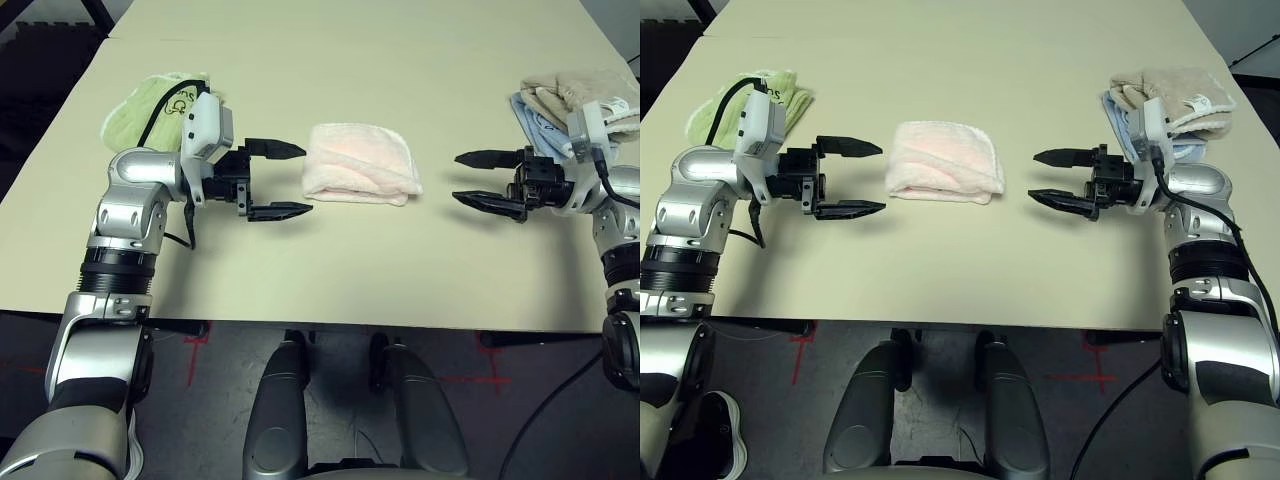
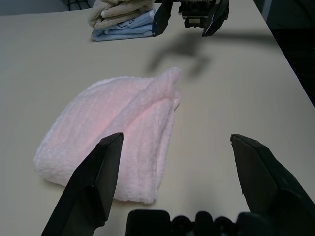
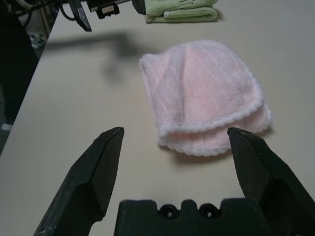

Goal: Fold the towel and set it aside.

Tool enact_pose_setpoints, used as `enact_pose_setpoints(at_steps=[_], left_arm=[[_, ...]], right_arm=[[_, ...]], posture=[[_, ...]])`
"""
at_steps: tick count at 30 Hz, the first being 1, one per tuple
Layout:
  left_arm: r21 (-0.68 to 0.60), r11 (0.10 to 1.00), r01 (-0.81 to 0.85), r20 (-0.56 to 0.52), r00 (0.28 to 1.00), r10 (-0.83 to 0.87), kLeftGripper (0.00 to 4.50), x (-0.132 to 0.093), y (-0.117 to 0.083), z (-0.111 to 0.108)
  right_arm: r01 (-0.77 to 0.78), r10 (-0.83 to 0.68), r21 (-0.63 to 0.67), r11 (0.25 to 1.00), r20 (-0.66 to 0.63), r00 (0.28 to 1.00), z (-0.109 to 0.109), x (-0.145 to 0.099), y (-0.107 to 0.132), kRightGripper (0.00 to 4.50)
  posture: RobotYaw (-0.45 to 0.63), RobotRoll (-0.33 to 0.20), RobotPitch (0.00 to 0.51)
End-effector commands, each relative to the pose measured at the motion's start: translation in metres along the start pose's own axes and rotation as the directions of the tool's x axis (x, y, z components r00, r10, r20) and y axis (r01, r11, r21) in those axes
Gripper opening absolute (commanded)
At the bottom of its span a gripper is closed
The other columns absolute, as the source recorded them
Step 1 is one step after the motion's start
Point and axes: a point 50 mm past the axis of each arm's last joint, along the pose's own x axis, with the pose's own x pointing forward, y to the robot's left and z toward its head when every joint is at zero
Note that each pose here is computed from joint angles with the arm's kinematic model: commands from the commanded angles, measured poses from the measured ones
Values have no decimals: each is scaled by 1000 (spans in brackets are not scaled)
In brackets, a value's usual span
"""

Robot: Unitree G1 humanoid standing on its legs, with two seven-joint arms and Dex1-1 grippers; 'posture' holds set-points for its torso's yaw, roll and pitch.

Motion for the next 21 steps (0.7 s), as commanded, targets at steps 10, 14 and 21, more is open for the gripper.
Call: enact_pose_setpoints(at_steps=[10,14,21], left_arm=[[-482,858,-178,-23,981,191,4500,10,16,-27],[-515,837,-183,-34,980,194,4500,18,27,-29],[-676,707,-205,-89,976,198,4500,22,38,-39]], right_arm=[[7,-10,139,990,26,1000,-2,0,7,4469],[-7,6,97,995,4,1000,-1,-3,9,4469],[-2,4,77,997,-15,1000,-1,-8,9,4469]], posture=[[19,0,249],[16,0,250],[4,0,250]])
